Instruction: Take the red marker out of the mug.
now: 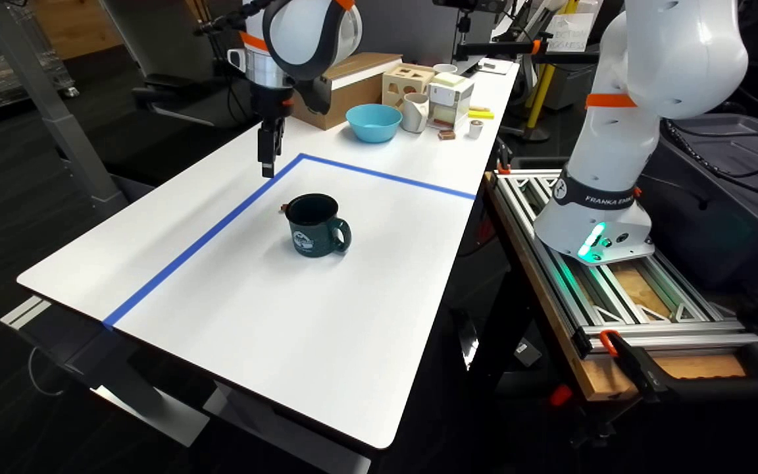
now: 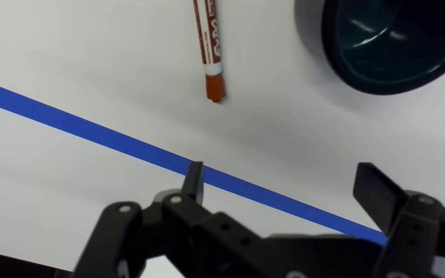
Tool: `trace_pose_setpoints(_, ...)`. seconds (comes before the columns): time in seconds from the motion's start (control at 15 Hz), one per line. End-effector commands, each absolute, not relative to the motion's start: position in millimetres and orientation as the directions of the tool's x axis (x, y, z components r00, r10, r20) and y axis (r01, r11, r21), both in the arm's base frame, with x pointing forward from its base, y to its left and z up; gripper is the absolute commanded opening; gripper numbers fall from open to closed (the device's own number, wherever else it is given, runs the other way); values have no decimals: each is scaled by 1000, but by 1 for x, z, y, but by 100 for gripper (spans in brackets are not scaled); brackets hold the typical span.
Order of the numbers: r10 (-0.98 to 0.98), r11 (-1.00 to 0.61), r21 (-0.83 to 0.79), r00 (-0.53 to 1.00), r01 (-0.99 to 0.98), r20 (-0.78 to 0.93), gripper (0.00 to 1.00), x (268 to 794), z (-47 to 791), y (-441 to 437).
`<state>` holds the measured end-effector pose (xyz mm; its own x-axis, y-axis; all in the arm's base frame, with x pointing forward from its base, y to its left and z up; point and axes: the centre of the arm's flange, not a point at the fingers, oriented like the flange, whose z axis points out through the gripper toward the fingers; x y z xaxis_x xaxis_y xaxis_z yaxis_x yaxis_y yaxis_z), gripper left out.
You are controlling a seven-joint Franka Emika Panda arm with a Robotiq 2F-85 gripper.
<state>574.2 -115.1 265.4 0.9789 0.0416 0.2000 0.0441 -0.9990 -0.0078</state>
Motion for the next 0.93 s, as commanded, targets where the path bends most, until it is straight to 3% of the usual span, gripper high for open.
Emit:
trace_pose_setpoints(0.0,-45,-998,-57,985,-36,166,100,541,302,-82)
trace_pose_setpoints(0.2,-88,-992,-94,995,-84,38,100,523,313,-60)
trace_pose_setpoints(0.27,-44,-997,-66,995,-38,86,100,544,293,-76)
trace_pose_setpoints(0.87,-50,-997,-66,996,-46,69,100,541,289,-77)
